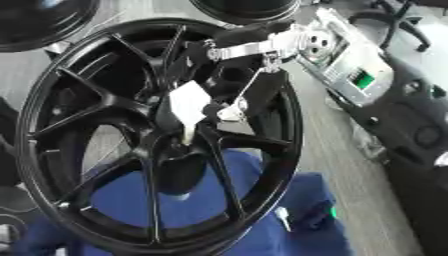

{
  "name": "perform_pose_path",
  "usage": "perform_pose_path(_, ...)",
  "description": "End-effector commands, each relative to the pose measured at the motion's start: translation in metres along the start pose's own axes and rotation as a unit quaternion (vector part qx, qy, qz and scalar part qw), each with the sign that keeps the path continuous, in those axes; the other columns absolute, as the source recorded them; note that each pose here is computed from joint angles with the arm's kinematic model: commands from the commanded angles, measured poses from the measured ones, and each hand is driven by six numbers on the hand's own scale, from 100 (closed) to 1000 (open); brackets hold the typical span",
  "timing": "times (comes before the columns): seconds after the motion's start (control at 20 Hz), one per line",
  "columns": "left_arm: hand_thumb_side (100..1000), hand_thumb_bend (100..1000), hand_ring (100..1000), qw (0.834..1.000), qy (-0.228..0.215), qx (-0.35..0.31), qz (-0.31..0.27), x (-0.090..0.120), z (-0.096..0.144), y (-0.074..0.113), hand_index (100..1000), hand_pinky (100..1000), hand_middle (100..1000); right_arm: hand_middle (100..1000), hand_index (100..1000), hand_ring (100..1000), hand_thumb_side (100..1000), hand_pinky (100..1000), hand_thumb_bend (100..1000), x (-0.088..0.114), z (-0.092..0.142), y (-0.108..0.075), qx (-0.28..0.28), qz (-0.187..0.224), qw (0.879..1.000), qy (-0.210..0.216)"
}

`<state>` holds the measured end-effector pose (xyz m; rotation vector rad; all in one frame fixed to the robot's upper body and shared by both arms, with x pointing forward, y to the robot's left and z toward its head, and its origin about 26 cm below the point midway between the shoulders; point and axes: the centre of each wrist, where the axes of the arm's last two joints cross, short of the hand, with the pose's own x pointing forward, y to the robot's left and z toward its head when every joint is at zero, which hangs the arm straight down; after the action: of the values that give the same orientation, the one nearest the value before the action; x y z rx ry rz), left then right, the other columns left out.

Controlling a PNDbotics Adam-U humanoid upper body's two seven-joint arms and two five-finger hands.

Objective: Pull the pin out of the wheel hub.

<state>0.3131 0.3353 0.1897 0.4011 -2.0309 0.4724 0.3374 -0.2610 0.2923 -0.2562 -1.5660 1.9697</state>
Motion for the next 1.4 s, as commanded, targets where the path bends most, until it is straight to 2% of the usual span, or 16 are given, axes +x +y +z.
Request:
perform_pose_path(0.05, 730, 106, 730, 1.0, -0.013, -0.005, -0.003, 0.007, -0.003, 0.001, 678, 606, 635, 882, 955, 899, 225, 991, 132, -0.001, 0.004, -0.008, -0.008, 0.014, 1.0, 0.006)
perform_pose_path(0.6, 732, 106, 728, 1.0, -0.012, 0.017, -0.005, 0.005, -0.003, 0.007, 674, 605, 632, 868, 944, 899, 224, 989, 135, -0.009, 0.001, -0.001, 0.003, 0.021, 1.0, 0.015)
perform_pose_path(0.8, 732, 103, 728, 1.0, -0.008, 0.019, -0.007, 0.004, -0.003, 0.008, 672, 604, 632, 802, 912, 887, 214, 980, 100, -0.011, 0.0, 0.0, 0.005, 0.018, 1.0, 0.016)
perform_pose_path(1.4, 733, 100, 729, 1.0, -0.003, 0.018, -0.015, 0.001, -0.002, 0.009, 671, 603, 632, 767, 897, 875, 176, 975, 100, 0.007, 0.004, -0.009, 0.008, 0.0, 1.0, -0.019)
